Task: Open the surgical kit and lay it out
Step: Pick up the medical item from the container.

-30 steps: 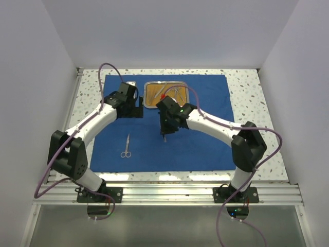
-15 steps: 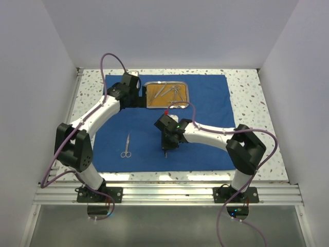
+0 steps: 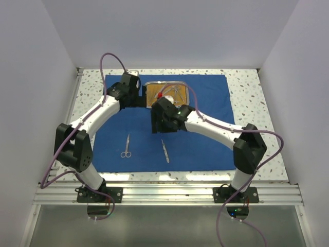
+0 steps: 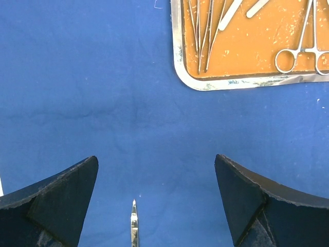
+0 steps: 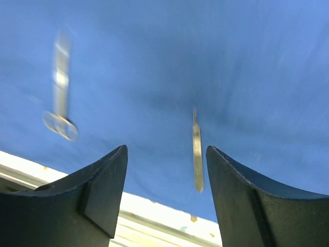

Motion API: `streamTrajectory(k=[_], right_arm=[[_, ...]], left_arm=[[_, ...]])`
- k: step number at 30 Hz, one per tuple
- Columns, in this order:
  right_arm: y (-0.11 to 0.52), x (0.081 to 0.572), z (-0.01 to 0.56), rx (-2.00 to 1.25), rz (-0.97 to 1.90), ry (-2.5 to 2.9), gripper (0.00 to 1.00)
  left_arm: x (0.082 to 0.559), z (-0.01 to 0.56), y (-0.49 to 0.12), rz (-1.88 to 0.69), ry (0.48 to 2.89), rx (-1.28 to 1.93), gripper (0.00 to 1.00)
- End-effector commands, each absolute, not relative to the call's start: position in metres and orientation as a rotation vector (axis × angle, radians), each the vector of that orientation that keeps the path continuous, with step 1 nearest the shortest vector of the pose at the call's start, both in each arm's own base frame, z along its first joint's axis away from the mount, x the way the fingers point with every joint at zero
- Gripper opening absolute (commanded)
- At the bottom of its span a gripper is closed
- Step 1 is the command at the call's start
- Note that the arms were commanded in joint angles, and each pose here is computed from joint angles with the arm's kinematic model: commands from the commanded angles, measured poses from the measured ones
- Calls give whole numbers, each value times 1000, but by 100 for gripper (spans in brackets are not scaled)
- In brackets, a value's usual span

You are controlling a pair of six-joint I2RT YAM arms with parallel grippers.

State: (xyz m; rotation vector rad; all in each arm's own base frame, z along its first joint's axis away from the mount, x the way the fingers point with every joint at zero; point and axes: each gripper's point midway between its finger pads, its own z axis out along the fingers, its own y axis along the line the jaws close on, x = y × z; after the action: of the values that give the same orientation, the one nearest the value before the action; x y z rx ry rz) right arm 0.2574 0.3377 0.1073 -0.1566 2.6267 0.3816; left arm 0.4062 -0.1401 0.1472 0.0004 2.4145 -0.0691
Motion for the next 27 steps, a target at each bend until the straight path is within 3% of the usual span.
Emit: streamTrajectory(k=[1,6,12,21,27], right_arm=[[306,323,166,-78,339,2477,65],[268,395,159,15,264,2479,54],[242,463,125,-67,119,2518,49],[225,541,105,-43,34,2465,49],[203,565,78,3,-10,2468,49]], left_arm=[[405,179,-134,-91,2333,-14,100],[387,179,-125,-73,2340,-18,100],[363,175,-114,-57,2367,-38,99],[345,169,-106,-30,2413,-76,99],[340,168,-100,2,2428,-80,99]])
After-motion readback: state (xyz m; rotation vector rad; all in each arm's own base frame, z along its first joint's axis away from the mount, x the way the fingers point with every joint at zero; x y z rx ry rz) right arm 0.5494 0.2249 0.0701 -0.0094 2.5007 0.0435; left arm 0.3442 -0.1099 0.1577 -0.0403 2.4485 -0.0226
